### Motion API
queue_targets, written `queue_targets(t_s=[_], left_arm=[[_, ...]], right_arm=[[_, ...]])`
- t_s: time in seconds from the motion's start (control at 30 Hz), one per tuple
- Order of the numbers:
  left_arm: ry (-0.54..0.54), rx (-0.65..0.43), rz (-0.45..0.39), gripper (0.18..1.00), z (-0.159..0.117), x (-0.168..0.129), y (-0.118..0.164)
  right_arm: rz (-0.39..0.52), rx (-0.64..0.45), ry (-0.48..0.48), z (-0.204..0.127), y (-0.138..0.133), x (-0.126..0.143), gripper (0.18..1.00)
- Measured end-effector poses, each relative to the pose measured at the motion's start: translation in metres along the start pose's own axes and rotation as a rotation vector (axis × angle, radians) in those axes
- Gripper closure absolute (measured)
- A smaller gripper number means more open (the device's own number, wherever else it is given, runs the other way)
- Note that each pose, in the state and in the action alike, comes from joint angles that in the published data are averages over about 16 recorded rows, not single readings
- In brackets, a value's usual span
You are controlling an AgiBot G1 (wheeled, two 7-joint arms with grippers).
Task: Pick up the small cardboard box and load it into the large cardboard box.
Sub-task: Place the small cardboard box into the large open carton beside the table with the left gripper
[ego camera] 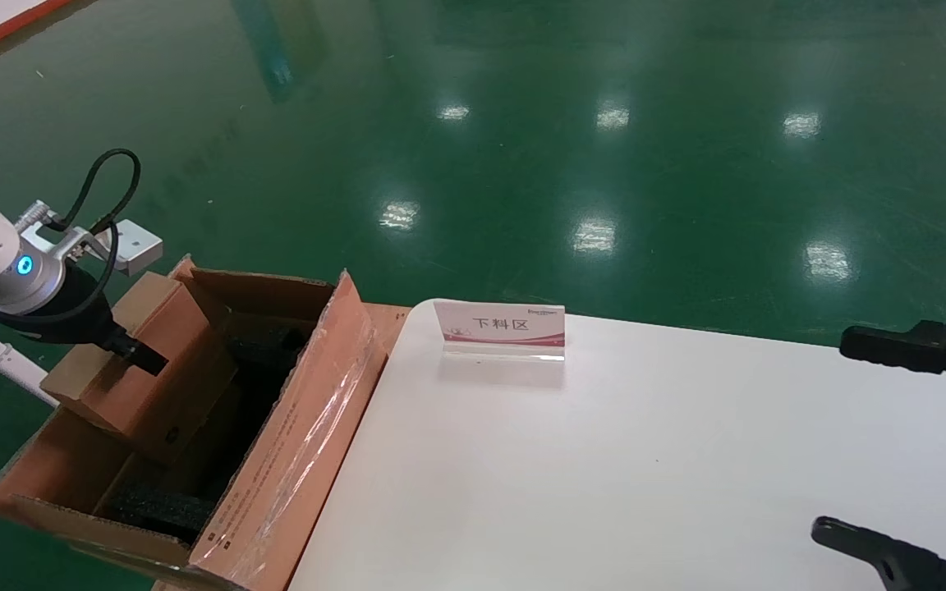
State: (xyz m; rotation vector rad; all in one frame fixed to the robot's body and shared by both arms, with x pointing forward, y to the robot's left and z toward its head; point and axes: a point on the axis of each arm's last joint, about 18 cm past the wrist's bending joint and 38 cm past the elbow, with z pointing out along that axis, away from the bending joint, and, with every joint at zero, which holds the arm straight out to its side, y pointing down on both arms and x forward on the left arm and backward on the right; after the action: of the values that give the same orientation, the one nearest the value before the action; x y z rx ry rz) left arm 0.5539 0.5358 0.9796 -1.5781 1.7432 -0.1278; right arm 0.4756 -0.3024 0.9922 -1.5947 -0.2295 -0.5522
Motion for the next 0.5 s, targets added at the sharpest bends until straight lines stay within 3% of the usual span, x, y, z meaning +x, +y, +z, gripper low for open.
queue_targets(t_s=[0.5], left_arm=[[-0.005, -0.037, 0.003, 0.826, 0.017, 0.007, 0.005]], right_arm=[[0.0, 0.0, 0.0, 0.0, 0.0, 0.0, 0.178]])
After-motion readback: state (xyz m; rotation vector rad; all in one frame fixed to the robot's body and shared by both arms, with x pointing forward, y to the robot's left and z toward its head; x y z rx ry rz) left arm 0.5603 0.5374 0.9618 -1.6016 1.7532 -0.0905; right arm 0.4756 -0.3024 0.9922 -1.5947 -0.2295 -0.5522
